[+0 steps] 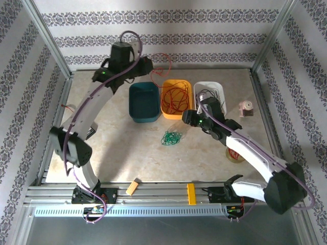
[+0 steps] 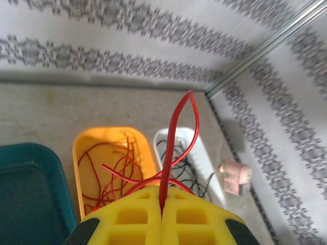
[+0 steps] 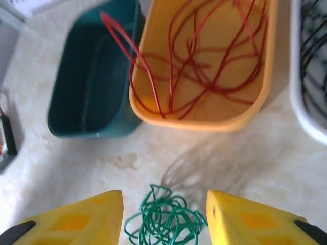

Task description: Untangle the cables

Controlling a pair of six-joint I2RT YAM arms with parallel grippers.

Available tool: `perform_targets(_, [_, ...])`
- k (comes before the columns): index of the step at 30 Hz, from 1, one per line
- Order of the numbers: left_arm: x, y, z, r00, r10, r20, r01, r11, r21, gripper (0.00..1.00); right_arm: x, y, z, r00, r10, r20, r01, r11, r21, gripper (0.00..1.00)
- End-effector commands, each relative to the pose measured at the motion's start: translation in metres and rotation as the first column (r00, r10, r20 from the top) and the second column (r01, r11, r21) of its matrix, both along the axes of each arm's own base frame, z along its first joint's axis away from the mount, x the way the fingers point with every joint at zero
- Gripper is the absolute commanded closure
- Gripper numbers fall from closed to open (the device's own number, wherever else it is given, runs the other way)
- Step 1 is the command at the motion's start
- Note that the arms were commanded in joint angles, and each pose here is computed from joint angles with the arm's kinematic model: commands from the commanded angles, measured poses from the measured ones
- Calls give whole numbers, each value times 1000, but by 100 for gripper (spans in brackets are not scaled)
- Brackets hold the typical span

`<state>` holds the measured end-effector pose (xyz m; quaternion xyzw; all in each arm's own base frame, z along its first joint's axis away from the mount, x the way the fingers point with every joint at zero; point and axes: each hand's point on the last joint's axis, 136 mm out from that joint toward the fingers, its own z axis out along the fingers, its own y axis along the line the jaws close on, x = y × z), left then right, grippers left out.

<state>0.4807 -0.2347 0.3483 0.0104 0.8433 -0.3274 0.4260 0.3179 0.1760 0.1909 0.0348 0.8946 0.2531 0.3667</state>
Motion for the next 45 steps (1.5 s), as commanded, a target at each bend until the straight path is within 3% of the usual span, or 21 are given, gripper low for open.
perform_targets(1, [17, -23, 18, 994, 11, 105, -11, 1000, 0, 100, -1, -23, 5, 995, -95, 16, 95, 995, -6, 52])
perform_targets(6, [45, -49, -50, 998, 42, 45, -47, 991, 121, 100, -7, -36, 10, 992, -126, 28, 127, 992, -1, 52])
perform_targets(12, [53, -65, -136, 996, 70, -47, -54, 960, 276, 100, -12, -40, 8, 992, -129, 17, 129, 992, 0, 52])
perform_targets(19, [56, -87, -205, 984, 84, -156, -31, 949, 314, 100, -12, -36, 6, 994, -113, 0, 113, 994, 5, 52])
perform_targets(29, [74, -83, -242, 969, 144, -200, -48, 907, 419, 100, -14, -37, 5, 992, -122, -11, 122, 992, 14, 52])
perform_targets(39, [74, -82, -262, 951, 180, -250, -53, 896, 441, 99, -15, -37, 4, 992, -125, -12, 125, 992, 15, 51])
perform_targets(43, [75, -89, -241, 963, 149, -224, -47, 913, 404, 48, -15, -38, 2, 992, -123, -15, 123, 992, 8, 51])
perform_targets(45, [77, -96, -217, 975, 122, -183, -46, 927, 373, 31, -16, -37, -1, 993, -119, -20, 119, 993, 6, 51])
